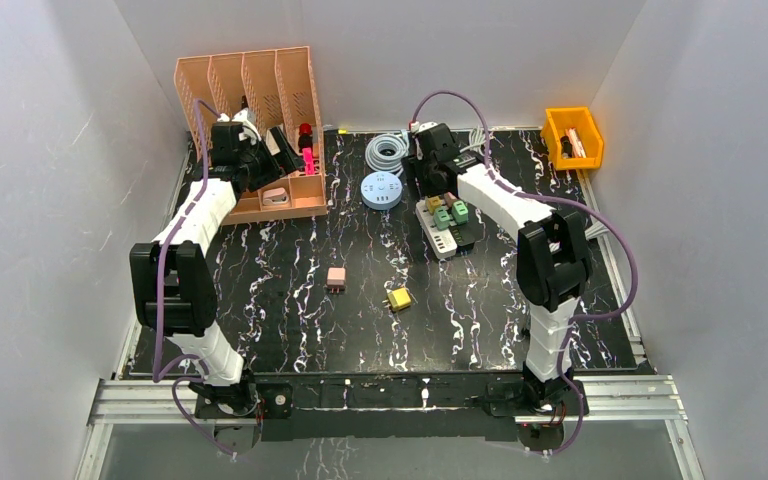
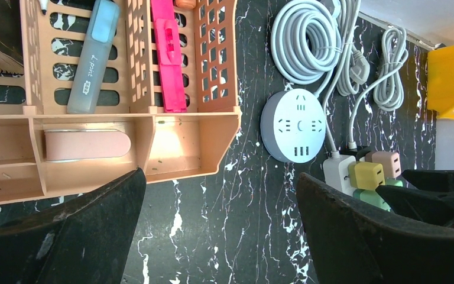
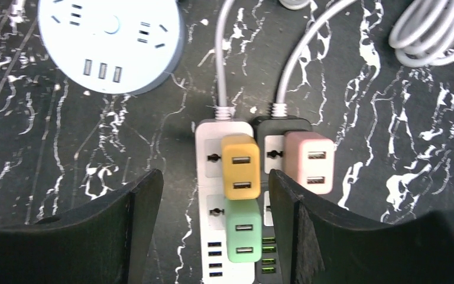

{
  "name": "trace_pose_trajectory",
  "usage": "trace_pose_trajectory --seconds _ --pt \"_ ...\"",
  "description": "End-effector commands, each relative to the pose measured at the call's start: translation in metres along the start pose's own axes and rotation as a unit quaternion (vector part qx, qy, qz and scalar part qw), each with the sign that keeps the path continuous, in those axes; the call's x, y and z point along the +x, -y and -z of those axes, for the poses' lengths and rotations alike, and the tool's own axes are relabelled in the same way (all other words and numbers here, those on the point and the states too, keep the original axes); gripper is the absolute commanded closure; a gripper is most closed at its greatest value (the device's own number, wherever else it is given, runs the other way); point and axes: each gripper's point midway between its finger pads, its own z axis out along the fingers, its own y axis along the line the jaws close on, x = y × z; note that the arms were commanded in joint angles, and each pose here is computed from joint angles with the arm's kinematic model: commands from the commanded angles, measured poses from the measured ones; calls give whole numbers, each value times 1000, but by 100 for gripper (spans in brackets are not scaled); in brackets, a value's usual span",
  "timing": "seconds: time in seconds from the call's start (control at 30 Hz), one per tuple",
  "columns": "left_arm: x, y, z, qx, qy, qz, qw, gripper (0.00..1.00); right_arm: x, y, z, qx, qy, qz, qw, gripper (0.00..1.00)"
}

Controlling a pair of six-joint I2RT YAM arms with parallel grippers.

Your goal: Pull the plug off the socket

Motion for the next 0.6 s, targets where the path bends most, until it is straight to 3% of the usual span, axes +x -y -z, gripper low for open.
trace_pose_trajectory --seconds 0.0,0.3,0.57 --pt "-12 14 19 20 19 -12 1000 2 -5 19 1 47 11 3 999 27" --pt "-11 15 20 23 17 -10 1000 2 17 14 -19 25 -17 0 1000 43" --pt "-8 15 23 23 15 -11 1000 2 30 22 -31 25 -33 -10 999 45"
